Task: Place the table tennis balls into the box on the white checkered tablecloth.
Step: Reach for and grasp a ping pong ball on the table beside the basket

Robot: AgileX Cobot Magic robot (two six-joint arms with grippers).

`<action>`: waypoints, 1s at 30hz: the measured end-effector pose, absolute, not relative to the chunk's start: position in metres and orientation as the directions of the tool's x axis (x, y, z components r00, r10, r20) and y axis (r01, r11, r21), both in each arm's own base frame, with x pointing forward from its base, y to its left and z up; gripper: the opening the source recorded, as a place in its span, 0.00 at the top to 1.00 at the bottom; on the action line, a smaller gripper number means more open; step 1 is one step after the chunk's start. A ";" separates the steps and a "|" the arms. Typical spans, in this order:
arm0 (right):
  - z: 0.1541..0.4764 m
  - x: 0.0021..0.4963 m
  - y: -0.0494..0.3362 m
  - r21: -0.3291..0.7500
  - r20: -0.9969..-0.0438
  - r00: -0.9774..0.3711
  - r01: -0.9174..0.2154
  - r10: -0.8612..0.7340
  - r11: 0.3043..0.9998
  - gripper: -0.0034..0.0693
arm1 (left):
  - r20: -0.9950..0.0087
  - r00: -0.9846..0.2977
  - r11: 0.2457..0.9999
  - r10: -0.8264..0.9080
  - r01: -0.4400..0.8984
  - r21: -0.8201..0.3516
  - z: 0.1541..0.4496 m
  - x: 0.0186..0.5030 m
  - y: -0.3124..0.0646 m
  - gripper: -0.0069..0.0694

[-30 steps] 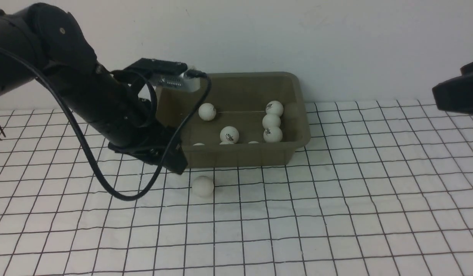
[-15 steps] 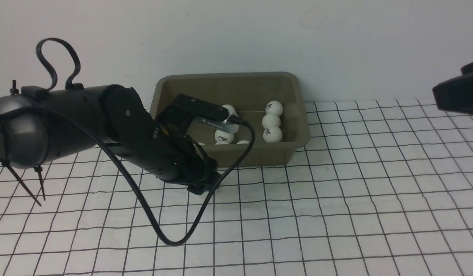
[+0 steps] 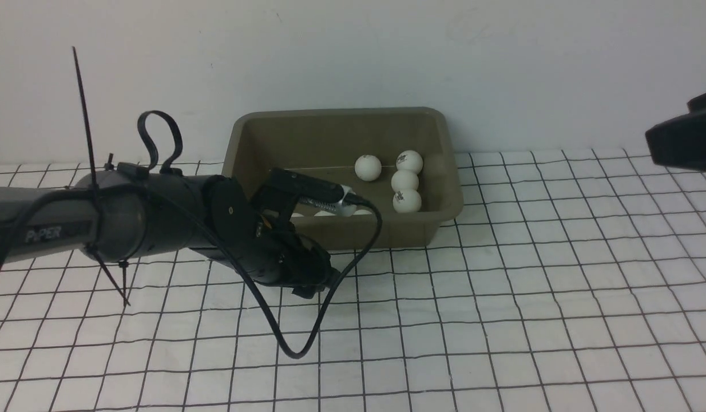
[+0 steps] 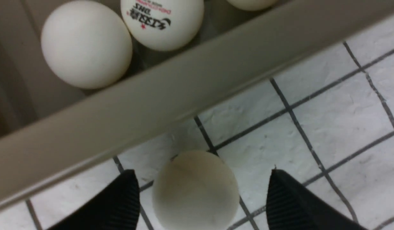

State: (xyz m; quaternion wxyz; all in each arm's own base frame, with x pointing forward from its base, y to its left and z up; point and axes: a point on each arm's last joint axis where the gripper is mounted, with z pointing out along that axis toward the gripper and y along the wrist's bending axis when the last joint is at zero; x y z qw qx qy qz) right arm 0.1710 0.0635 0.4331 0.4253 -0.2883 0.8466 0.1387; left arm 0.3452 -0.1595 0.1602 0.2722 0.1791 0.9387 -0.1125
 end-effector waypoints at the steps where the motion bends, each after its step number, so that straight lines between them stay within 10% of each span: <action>1: 0.433 0.171 0.064 -0.010 -0.800 -0.472 -0.606 -0.370 0.795 0.44 | -0.556 -0.785 0.911 0.273 0.397 -0.112 0.160 0.346 -0.160 0.28; 20: 0.433 0.171 0.064 -0.009 -0.801 -0.472 -0.607 -0.369 0.795 0.44 | -0.532 -0.798 0.909 0.283 0.401 -0.119 0.157 0.344 -0.160 0.50; 30: 0.433 0.171 0.064 -0.010 -0.802 -0.471 -0.606 -0.369 0.795 0.44 | -0.738 -0.612 0.874 0.283 0.481 -0.064 0.258 0.319 -0.152 0.50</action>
